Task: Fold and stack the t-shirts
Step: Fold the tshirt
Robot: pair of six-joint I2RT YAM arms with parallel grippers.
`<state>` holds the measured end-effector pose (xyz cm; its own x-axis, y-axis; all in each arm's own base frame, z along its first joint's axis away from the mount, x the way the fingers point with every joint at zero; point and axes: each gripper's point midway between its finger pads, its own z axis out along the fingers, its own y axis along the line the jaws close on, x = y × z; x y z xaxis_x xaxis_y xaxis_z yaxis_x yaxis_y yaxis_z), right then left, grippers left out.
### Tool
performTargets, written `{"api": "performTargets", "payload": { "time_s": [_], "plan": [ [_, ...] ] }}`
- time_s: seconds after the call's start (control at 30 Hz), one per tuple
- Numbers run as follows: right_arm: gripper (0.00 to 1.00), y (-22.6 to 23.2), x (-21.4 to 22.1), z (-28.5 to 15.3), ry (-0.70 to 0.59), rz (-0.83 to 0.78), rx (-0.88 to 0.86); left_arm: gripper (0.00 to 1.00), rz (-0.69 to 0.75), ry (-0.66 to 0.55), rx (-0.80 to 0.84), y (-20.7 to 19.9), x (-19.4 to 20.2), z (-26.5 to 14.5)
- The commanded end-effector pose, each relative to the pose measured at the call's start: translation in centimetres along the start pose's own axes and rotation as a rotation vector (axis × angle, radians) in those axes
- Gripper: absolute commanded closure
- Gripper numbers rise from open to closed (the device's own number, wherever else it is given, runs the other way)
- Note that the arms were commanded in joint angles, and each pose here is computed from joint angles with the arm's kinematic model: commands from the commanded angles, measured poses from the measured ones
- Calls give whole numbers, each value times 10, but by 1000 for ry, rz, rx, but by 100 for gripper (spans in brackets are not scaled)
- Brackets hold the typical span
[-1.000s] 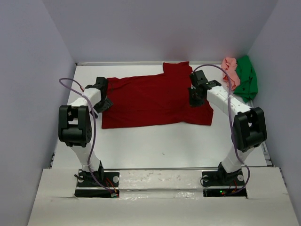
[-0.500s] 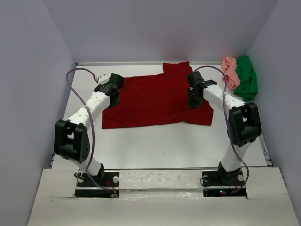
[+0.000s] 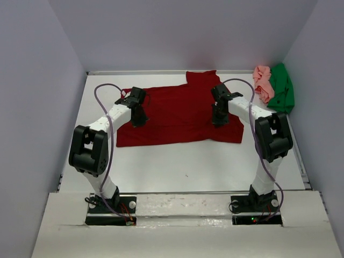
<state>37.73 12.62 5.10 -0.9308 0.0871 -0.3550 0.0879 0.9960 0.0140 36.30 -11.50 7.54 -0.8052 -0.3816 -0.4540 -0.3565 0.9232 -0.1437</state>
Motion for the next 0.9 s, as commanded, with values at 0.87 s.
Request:
{"api": "performTargets", "payload": {
  "time_s": [0.87],
  "plan": [
    [100, -12, 71, 33, 104, 128, 65, 100, -18, 293, 99, 7, 66, 40]
  ]
}}
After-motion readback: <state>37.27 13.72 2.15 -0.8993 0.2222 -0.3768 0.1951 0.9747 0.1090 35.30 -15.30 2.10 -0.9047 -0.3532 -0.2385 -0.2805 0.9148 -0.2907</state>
